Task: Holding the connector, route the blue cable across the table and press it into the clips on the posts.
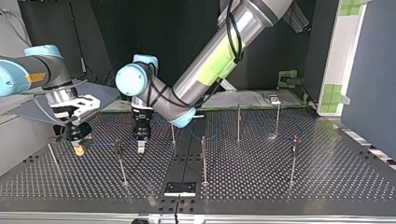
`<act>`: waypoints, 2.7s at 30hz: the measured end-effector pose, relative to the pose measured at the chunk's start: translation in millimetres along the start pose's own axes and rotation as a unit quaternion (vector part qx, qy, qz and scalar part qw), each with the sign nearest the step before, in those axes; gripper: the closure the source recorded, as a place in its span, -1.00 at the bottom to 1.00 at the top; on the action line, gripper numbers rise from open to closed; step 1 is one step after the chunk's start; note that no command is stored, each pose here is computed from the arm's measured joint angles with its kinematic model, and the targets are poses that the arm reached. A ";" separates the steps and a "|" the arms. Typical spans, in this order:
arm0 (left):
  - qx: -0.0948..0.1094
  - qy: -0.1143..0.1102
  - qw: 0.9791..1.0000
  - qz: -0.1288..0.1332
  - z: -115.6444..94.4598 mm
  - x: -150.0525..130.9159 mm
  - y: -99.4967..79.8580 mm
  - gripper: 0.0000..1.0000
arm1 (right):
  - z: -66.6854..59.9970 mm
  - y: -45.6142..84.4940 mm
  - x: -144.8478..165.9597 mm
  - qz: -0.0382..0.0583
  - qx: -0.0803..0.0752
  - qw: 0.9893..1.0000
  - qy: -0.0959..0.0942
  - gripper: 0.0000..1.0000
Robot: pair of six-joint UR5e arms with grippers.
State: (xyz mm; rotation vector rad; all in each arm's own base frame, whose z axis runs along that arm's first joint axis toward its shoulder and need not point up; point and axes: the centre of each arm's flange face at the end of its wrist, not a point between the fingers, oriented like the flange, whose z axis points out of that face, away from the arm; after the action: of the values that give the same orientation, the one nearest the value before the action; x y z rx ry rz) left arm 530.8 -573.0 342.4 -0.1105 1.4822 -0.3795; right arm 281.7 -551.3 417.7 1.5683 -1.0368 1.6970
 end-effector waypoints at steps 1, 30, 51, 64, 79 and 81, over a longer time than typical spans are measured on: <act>-0.002 0.004 1.000 0.000 -3.1 1.0 -0.9 -1.00 | 0.0 0.0 -0.2 0.000 0.000 1.000 0.000 1.00; 0.025 -0.039 0.999 -0.013 -72.8 -74.9 -8.8 -1.00 | 0.4 -8.0 -3.6 0.001 0.008 1.000 -0.005 1.00; 0.030 -0.093 0.993 -0.064 -113.1 -136.6 17.3 -1.00 | 1.2 -8.9 -5.5 -0.002 0.009 1.000 -0.007 1.00; 0.059 -0.112 0.985 -0.114 -139.9 -136.2 22.5 -1.00 | 1.6 -7.6 -5.9 -0.004 0.008 1.000 -0.007 1.00; 0.021 -0.064 0.992 -0.110 -143.6 -5.5 59.7 -1.00 | 2.0 -4.9 -6.4 -0.004 0.006 1.000 -0.007 1.00; 0.020 -0.061 0.992 -0.108 -145.9 4.4 63.9 -1.00 | 2.1 -4.3 -6.6 -0.004 0.006 1.000 -0.007 1.00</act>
State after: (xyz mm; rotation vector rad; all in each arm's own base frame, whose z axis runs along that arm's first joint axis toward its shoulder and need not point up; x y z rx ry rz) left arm 399.1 -491.5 304.9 -0.2599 1.3450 -0.5666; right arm 287.3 -550.4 411.8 1.5923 -1.0289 1.6915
